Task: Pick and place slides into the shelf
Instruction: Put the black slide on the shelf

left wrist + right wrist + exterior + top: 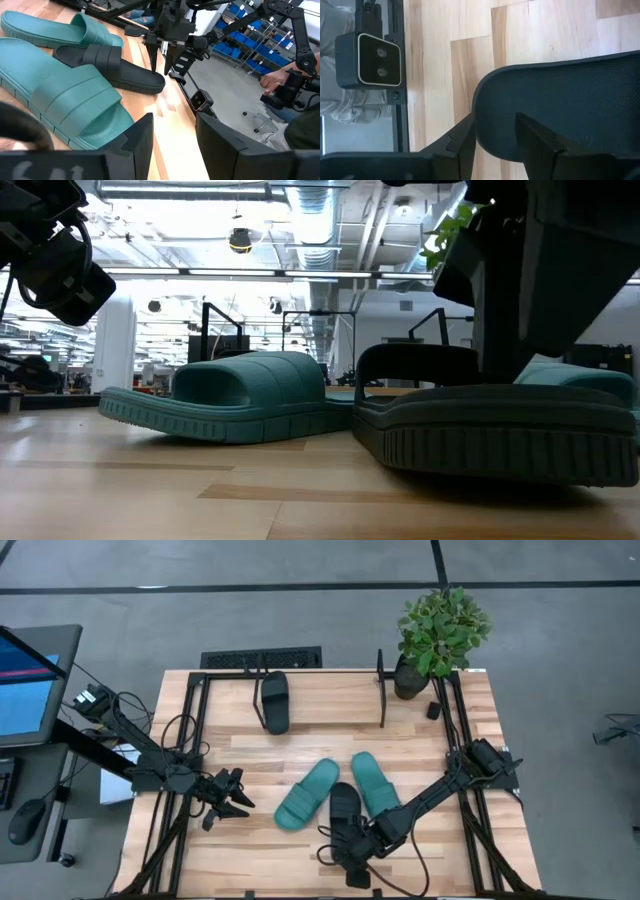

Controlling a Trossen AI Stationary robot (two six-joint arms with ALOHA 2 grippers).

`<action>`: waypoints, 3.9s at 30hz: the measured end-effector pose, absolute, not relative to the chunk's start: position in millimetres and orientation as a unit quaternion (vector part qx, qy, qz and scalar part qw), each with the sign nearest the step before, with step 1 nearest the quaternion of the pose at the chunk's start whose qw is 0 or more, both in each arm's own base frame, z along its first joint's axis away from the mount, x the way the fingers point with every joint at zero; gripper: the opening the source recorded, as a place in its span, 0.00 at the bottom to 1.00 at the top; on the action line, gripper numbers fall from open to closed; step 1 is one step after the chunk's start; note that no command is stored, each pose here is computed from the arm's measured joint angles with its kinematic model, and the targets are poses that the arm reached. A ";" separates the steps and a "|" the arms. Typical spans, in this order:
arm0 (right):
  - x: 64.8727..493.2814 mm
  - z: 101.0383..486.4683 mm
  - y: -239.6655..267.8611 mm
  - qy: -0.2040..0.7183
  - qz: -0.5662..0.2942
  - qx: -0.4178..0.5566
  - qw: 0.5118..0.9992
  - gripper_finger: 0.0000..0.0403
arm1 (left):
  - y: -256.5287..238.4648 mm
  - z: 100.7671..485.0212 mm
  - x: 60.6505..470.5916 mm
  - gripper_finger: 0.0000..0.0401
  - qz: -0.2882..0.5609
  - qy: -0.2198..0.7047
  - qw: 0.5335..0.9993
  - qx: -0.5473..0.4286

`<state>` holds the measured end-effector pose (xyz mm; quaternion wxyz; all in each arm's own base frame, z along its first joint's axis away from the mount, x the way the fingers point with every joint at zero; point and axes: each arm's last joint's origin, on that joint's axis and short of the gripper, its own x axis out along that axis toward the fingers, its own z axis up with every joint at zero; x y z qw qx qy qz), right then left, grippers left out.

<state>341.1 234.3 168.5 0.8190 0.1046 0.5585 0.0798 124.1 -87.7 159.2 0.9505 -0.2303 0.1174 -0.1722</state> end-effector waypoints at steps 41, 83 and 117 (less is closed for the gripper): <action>346.7 121.2 248.8 0.569 0.104 0.032 0.815 0.30 | -88.2 158.1 123.5 0.34 -0.180 0.132 0.945 -0.239; 345.5 171.9 242.0 0.648 -0.058 0.079 0.755 0.00 | -86.3 154.3 123.6 0.34 -0.147 0.144 0.948 -0.244; 350.7 282.4 233.7 0.572 -0.140 -0.003 0.808 0.00 | -75.7 116.8 110.1 0.34 -0.075 0.324 0.929 -0.160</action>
